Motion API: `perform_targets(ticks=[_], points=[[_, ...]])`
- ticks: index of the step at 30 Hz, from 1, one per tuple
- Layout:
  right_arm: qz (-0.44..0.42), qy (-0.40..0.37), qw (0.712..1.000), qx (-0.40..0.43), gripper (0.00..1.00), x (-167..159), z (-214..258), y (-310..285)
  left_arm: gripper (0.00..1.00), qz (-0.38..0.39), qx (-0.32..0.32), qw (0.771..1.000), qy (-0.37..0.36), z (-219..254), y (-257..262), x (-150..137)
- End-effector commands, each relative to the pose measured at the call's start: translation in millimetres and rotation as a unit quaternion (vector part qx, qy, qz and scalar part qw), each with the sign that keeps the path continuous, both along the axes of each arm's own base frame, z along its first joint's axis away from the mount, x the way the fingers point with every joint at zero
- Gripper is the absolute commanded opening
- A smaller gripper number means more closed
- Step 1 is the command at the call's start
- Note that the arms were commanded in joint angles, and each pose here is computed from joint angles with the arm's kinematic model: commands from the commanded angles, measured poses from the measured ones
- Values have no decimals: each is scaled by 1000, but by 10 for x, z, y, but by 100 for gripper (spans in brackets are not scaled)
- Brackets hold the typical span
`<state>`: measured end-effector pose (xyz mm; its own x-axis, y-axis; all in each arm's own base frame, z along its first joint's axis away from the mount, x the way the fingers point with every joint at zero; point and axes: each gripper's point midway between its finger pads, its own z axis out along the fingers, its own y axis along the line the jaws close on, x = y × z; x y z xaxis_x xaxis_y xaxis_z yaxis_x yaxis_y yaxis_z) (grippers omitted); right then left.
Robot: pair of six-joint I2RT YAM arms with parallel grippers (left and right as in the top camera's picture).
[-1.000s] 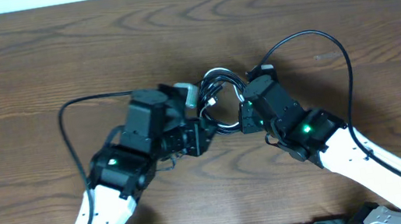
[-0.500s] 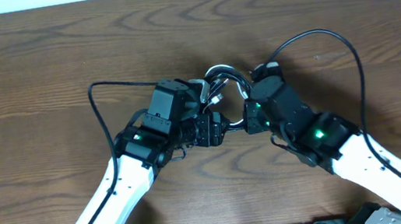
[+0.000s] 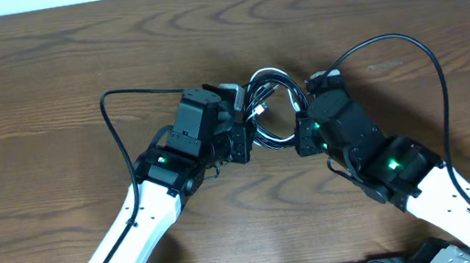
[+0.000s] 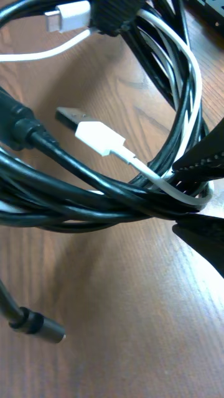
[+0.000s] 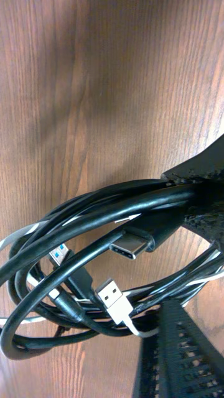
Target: Untangle cables
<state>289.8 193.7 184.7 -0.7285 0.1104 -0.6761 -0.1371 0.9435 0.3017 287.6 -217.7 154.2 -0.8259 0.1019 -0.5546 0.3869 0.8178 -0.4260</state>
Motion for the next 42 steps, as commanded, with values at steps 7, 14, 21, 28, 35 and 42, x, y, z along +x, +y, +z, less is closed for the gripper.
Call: perform_targets(ticks=[7,14,21,28,35,42], points=[[3,-25,1000,14,1,-71,252,-67,7,2,-20,999,-46,202,-75,159],[-44,-53,998,4,1,-36,407,-346,8,2,-14,999,-34,157,-55,122],[-91,-64,994,5,1,-13,518,-683,7,11,-4,999,-34,132,-14,136],[-126,-61,990,1,1,-30,540,-946,7,37,23,998,-44,94,98,203],[-200,-49,978,-30,1,-31,459,-1311,7,63,57,996,-36,7,238,207],[-238,-37,970,-44,1,-39,409,-1550,7,65,64,995,-31,-19,263,187]])
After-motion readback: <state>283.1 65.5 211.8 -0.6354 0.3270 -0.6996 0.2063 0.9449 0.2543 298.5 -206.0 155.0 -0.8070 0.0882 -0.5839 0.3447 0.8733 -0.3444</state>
